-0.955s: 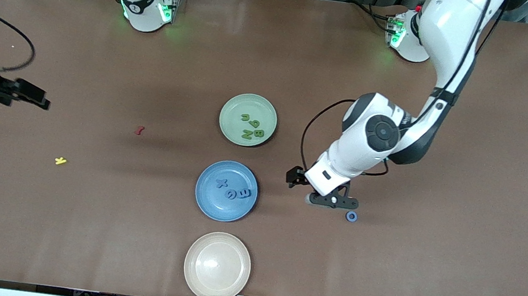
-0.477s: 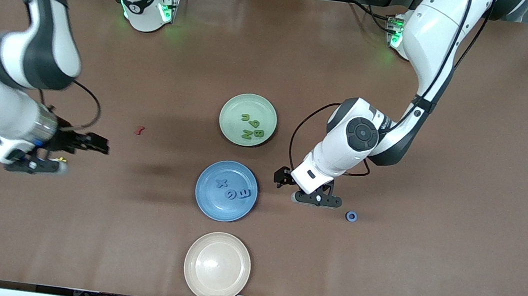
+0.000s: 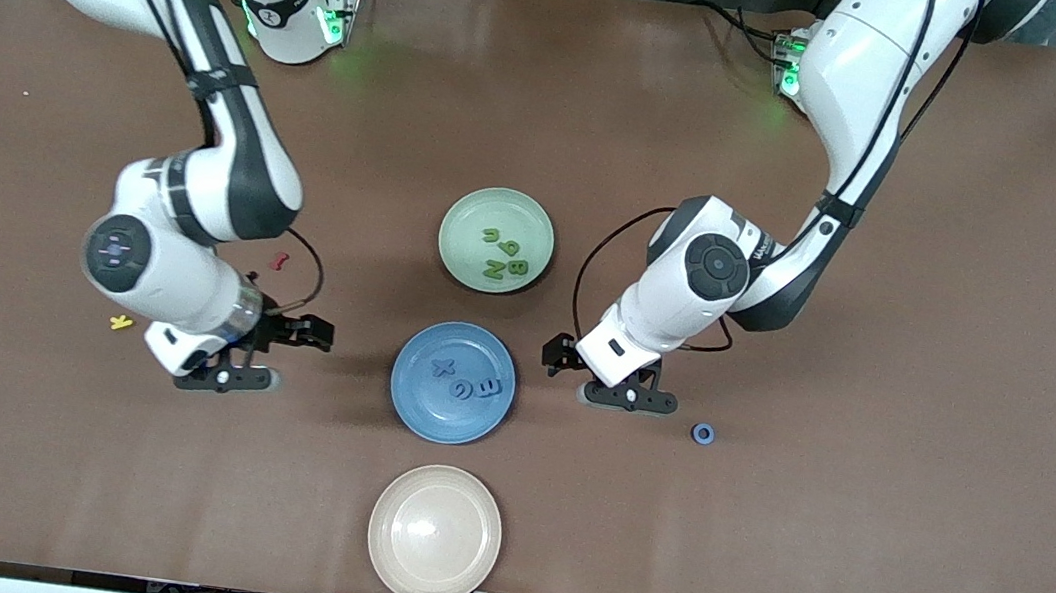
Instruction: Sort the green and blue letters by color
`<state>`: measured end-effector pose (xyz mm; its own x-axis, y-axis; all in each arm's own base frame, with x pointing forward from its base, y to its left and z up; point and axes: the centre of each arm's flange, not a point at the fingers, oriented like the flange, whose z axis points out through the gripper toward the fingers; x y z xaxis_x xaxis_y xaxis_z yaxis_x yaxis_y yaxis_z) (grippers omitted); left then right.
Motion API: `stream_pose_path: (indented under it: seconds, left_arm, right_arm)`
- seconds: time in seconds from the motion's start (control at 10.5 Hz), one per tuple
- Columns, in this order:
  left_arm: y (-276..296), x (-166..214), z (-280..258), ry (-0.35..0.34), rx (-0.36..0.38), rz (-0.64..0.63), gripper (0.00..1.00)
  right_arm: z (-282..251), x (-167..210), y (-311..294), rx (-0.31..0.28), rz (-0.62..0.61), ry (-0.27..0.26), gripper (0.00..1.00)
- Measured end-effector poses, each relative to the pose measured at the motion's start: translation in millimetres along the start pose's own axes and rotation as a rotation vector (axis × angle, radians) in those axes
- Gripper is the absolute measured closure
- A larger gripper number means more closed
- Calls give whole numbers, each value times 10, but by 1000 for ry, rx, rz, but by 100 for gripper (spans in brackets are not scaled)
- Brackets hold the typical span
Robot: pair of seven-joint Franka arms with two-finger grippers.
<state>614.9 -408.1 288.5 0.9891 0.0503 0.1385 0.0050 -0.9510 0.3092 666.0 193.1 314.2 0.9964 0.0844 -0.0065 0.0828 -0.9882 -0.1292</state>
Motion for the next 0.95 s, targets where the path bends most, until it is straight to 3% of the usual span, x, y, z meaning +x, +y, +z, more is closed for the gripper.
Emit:
stream_pose_path:
  seconds: [0.29,0.57,0.95]
  left_arm:
    - [-85,160,-191,37,13,-1,0]
    - [-329,434,-864,56,80,-3,0]
    - [-665,589,-1799,34,142,-49,0]
  right_arm:
    - [489,1,-264,-16,18,17,0]
    - [801,12,-400,-4,29,51,0]
    - [756,39,-453,-2,27,61,0]
